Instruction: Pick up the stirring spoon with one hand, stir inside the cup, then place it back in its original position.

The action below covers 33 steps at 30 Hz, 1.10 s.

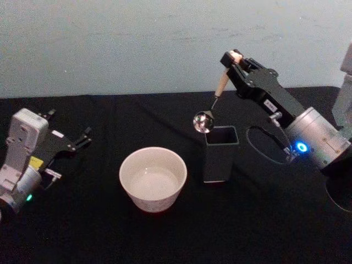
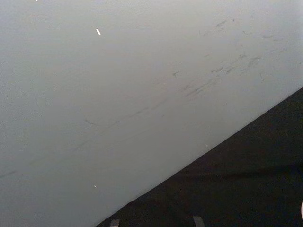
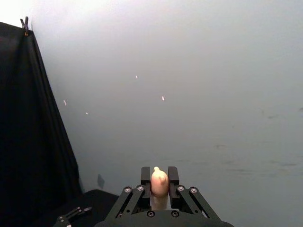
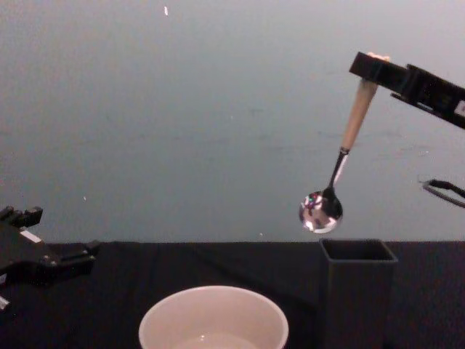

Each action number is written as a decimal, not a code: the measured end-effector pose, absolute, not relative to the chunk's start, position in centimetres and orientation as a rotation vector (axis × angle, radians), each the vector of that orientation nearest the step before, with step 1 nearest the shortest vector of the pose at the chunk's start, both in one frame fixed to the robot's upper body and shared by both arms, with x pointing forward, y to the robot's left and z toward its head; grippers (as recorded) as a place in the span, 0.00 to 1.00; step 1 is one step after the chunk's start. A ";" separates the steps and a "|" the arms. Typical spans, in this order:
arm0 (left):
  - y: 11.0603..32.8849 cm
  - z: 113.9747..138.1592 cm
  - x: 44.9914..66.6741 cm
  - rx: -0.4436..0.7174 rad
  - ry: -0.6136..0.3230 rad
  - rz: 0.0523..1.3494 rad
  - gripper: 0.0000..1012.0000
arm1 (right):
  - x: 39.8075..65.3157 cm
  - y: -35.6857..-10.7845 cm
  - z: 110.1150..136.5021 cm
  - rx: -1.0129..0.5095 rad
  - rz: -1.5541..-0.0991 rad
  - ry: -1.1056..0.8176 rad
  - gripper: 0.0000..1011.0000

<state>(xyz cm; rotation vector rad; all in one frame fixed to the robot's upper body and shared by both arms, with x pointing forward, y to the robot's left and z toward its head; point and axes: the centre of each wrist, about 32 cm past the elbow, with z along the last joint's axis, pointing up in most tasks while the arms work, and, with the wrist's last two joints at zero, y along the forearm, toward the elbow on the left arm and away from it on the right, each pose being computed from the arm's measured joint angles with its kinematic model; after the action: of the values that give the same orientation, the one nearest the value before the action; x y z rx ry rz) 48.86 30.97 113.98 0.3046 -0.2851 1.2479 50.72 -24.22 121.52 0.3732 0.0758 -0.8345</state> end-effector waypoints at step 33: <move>31.0 114.0 48.9 0.304 -0.285 1.248 0.99 | 50.8 -25.7 118.6 0.264 -0.921 0.105 0.21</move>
<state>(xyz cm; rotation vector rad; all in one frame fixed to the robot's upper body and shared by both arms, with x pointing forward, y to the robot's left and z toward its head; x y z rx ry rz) 48.86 30.97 113.98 0.3044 -0.2850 1.2480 50.79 -25.71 118.57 0.2641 0.1045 -0.9212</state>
